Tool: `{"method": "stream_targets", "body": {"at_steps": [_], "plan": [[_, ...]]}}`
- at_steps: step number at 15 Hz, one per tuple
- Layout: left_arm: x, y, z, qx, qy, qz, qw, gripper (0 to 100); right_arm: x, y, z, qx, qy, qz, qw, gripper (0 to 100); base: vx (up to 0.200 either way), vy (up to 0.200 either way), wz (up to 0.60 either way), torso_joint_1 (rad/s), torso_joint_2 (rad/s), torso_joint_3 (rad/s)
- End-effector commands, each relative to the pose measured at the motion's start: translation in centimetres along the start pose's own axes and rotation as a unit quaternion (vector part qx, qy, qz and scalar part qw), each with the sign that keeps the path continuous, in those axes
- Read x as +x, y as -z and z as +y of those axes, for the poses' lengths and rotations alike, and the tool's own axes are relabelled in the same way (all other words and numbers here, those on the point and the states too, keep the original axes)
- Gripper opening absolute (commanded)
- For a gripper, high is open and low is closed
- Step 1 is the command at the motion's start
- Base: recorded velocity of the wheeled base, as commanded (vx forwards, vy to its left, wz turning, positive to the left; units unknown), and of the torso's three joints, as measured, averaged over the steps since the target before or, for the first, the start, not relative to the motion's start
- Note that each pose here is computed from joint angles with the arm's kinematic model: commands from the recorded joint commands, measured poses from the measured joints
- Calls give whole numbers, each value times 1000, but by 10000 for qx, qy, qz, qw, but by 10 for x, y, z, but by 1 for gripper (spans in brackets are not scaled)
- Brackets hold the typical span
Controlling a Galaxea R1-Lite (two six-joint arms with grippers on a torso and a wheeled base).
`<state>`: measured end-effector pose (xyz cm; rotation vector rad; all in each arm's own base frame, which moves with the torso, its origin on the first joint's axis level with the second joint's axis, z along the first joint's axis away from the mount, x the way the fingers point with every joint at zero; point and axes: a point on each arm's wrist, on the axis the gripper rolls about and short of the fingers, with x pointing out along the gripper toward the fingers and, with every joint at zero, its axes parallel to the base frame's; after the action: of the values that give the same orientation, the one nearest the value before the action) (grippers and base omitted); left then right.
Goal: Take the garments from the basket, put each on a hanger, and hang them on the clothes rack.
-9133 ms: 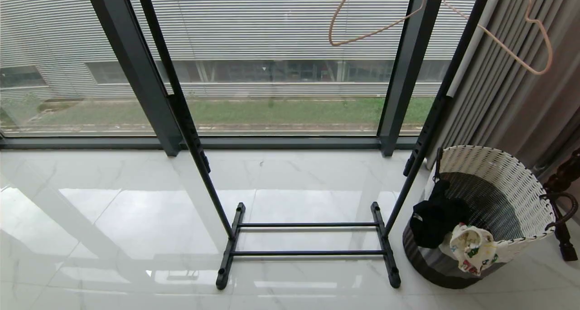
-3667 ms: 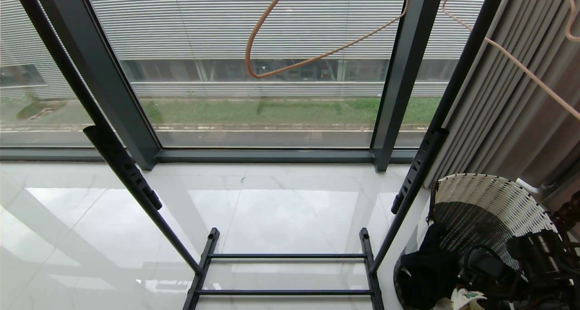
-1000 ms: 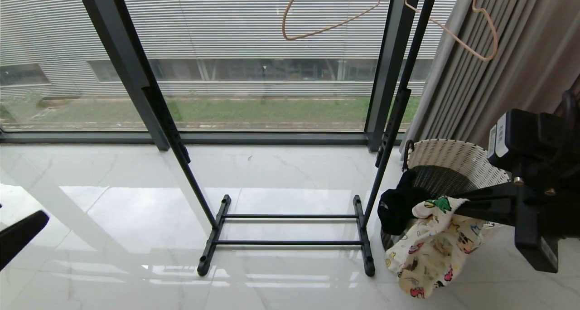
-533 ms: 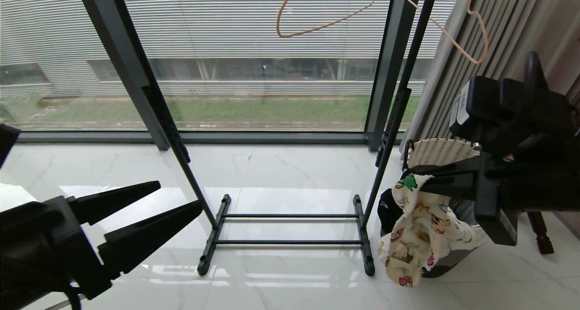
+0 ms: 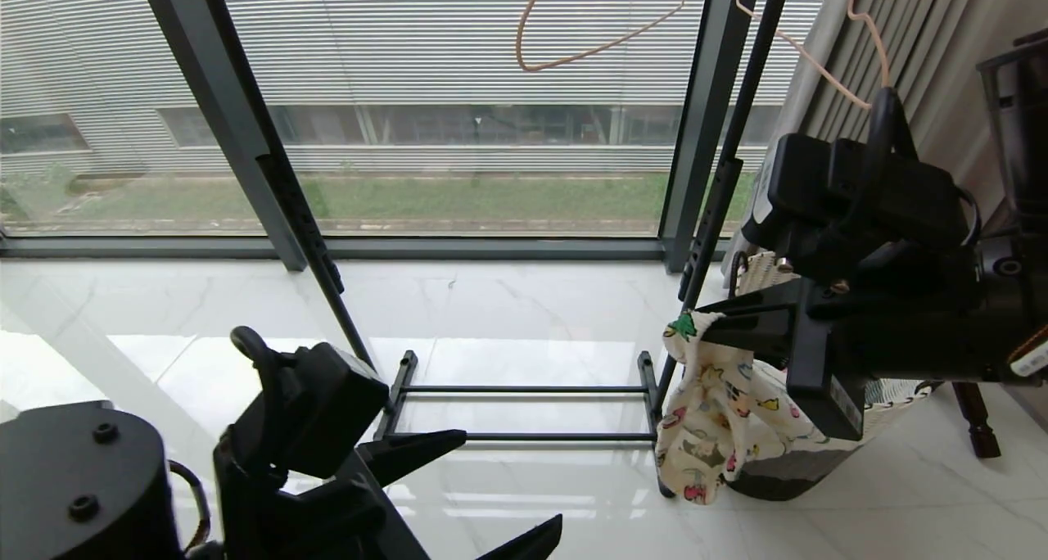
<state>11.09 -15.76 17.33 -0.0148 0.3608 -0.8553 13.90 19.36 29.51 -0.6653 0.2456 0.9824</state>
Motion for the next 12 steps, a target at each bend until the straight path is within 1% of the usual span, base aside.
{"method": "stream_targets", "body": {"at_steps": [1, 3, 4, 5, 7, 8, 9, 10, 11, 12], "plan": [[35, 17, -6, 81, -31, 372, 9993, 100, 2, -4, 6, -15, -118, -67, 9999, 0, 0, 0, 0, 0, 0, 0], [61, 23, -6, 88, -246, 314, 9992, 100, 1, -8, 11, 6, -202, -142, 9997, 0, 0, 0, 0, 0, 0, 0], [79, 22, -8, 77, -265, 209, 9994, 100, 1, -9, 12, 0, -213, -165, 9996, 0, 0, 0, 0, 0, 0, 0], [92, 26, -9, 86, -314, 262, 9991, 100, 0, -10, 12, -11, -216, -175, 9996, 0, 0, 0, 0, 0, 0, 0], [111, 42, -7, 127, -395, 525, 9978, 100, -1, -13, 12, -17, -212, -233, 9995, 0, 0, 0, 0, 0, 0, 0], [115, 45, -7, 134, -413, 575, 9974, 100, -1, -13, 12, -9, -205, -247, 9995, 0, 0, 0, 0, 0, 0, 0], [132, 60, 5, 124, -750, 734, 9944, 100, -2, -15, 11, -14, -193, -275, 9994, 0, 0, 0, 0, 0, 0, 0], [136, 65, 9, 131, -942, 753, 9926, 100, -3, -15, 11, -13, -189, -282, 9994, 0, 0, 0, 0, 0, 0, 0], [137, 75, 21, 155, -1407, 888, 9859, 100, -3, -15, 11, -6, -190, -282, 9994, 0, 0, 0, 0, 0, 0, 0], [130, 80, 24, 166, -1474, 993, 9839, 100, -2, -14, 11, -7, -196, -268, 9994, 0, 0, 0, 0, 0, 0, 0]]}}
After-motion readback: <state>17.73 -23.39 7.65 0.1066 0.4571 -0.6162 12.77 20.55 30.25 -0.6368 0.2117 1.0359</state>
